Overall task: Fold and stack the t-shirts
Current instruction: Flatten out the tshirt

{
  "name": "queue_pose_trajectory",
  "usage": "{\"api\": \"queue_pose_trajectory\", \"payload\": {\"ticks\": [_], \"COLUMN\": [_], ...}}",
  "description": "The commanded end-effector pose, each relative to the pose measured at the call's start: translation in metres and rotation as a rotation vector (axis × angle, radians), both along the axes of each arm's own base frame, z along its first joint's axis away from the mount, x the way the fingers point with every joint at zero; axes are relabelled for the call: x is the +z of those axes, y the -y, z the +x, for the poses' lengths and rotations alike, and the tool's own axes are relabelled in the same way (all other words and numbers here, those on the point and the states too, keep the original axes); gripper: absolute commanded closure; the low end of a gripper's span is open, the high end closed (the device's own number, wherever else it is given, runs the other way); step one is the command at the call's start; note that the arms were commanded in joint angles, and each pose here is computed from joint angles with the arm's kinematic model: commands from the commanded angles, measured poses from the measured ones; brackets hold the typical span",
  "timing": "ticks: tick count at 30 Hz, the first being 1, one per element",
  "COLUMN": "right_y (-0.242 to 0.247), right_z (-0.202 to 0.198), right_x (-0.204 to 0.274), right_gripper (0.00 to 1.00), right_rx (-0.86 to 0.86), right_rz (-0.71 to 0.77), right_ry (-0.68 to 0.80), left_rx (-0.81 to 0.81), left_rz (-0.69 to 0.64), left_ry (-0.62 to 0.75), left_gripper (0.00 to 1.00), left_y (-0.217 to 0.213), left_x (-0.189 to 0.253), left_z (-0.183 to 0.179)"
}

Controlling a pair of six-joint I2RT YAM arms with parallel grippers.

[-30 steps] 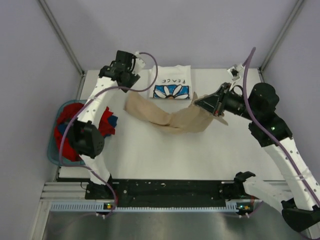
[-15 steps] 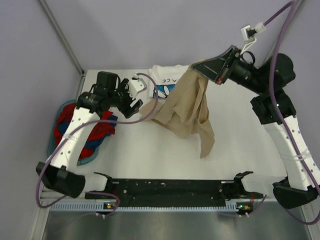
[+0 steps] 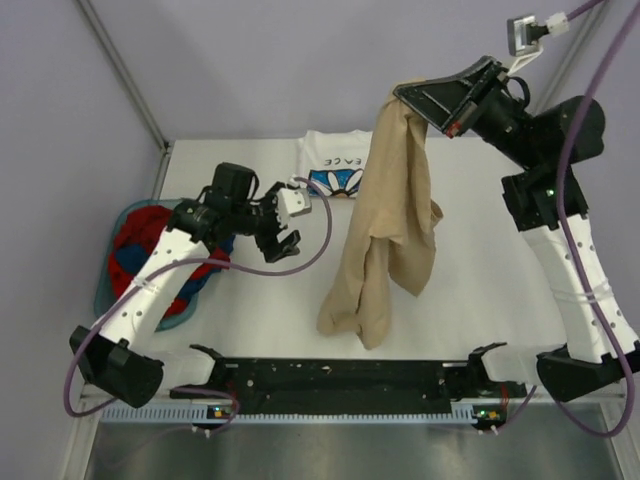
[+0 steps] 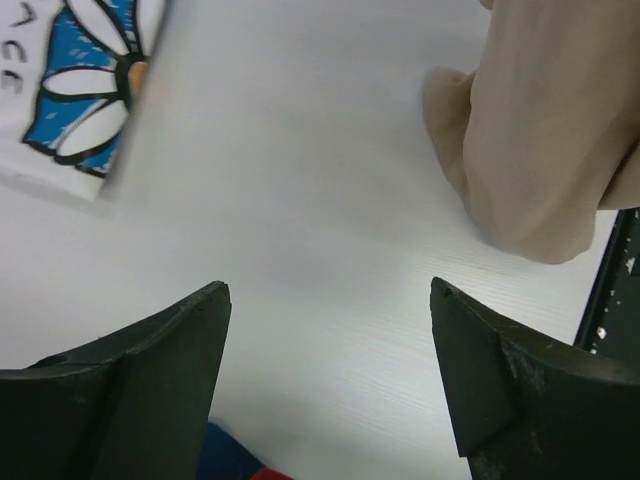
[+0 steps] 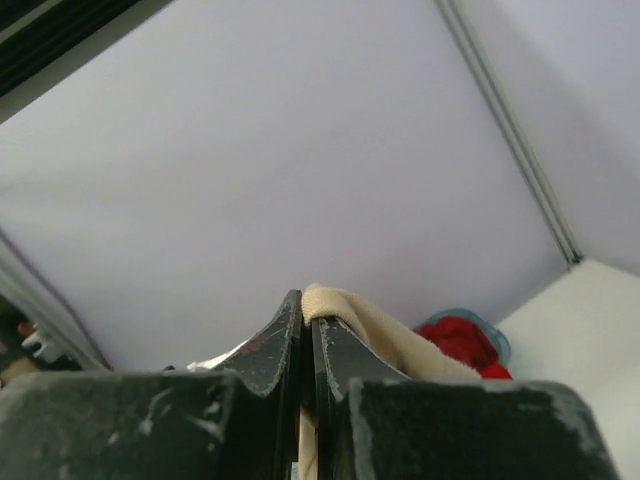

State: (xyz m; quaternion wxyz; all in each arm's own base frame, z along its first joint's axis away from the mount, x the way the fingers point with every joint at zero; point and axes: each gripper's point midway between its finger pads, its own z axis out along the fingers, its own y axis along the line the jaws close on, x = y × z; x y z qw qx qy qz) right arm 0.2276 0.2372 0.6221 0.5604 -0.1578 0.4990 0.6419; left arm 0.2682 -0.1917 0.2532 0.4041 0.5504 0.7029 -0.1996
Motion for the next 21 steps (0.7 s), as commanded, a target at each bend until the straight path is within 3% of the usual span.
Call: {"api": "queue_pose_trajectory", "payload": {"ticks": [1,6,13,18,21], "right_y": [0.021,0.059,0.116,0.148,0.150], "right_z": [0.077,0.122,0.149,0.157,0.160], "right_x": [-0.056,-0.128,-0.229,-0.278,-0.296], "right_gripper": [1.00,1.00,1.00,1.00,1.00], "right_rx": [-0.163,-0.320,-0.543,-0.652,-0.667], "right_rz": [0.038,0.033,-0.039,-0.094,-0.150], "right_ry": [-0.238,-0.405,-0.565,-0.636,-0.651], "left_rx": [-0.113,-0.235,-0.351,-0.387,-0.525], "left_rz": [0.021,0.044,0.040,0.153,0.187], "left_ry": [-0.079,-0.207,-0.319,-0.300,-0.218], "left_gripper": [0.15,0.14,0.27,0.28,0.25], "left_y": [0.028,0.068,0.121,0.145,0.161], "left_x": [-0.040,-0.079,-0.097,-0.126,-0.130], "left_z": [-0.017,-0.040,-0.070,-0.087,-0.111]}}
